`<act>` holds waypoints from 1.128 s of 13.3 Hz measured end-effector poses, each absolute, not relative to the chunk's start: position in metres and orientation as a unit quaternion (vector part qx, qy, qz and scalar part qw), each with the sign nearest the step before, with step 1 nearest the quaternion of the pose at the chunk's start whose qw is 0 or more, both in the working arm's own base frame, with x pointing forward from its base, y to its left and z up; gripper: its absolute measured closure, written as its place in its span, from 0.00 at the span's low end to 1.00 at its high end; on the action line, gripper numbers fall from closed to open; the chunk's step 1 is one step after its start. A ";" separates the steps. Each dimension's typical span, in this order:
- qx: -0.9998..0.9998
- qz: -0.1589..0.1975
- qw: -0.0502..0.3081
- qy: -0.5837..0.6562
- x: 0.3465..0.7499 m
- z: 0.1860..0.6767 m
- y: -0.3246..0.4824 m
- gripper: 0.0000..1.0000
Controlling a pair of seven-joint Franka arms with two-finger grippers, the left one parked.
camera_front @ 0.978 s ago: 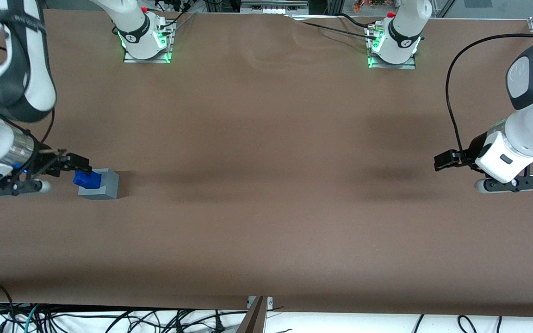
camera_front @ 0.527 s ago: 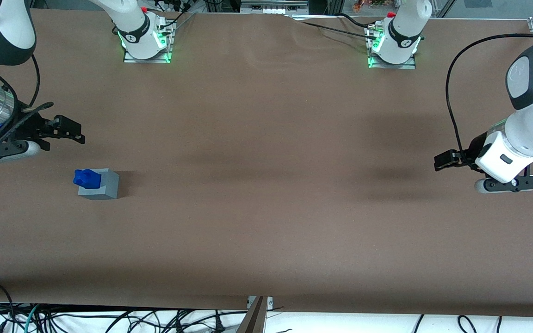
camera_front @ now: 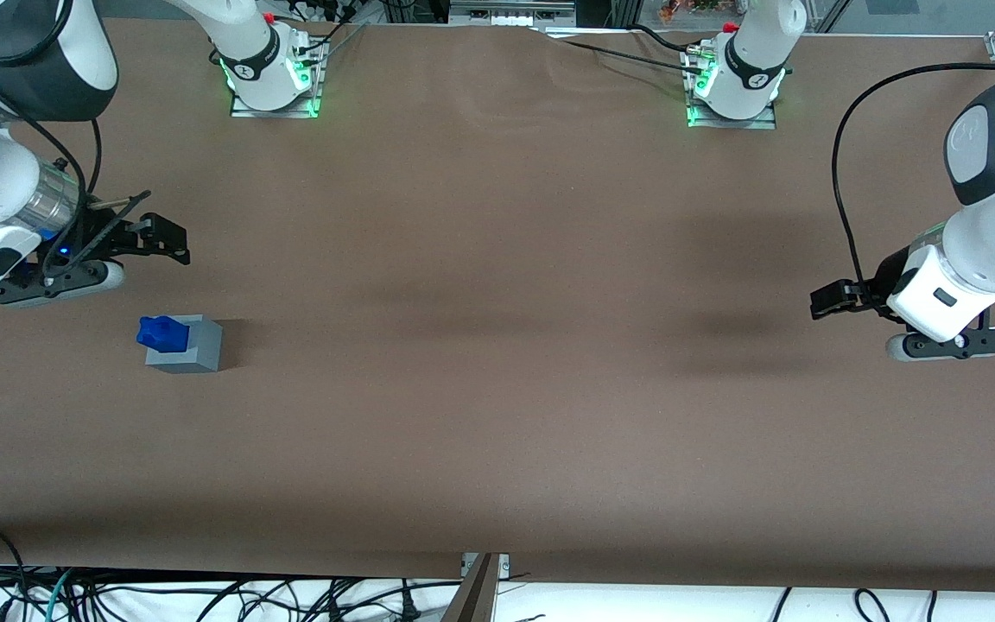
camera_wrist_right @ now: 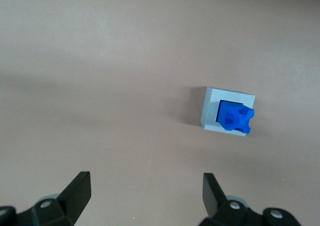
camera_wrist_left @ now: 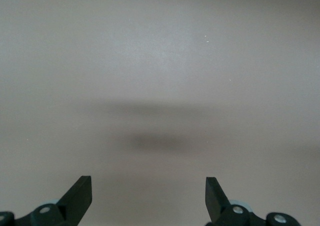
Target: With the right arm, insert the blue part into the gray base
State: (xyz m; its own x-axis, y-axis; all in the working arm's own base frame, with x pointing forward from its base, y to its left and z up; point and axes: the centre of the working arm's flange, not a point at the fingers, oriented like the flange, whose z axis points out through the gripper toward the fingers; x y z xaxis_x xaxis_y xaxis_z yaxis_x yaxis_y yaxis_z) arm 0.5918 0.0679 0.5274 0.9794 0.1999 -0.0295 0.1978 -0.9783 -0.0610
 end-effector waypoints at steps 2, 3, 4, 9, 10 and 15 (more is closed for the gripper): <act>-0.995 0.021 0.031 -0.098 0.587 0.534 0.065 0.01; -0.995 0.022 0.030 -0.096 0.584 0.539 0.059 0.01; -0.995 0.021 0.028 -0.094 0.581 0.545 0.053 0.01; -0.996 0.000 0.023 -0.092 0.573 0.578 0.043 0.01; -0.995 -0.002 0.021 -0.094 0.573 0.582 0.044 0.01; -0.995 -0.002 0.016 -0.095 0.573 0.587 0.044 0.01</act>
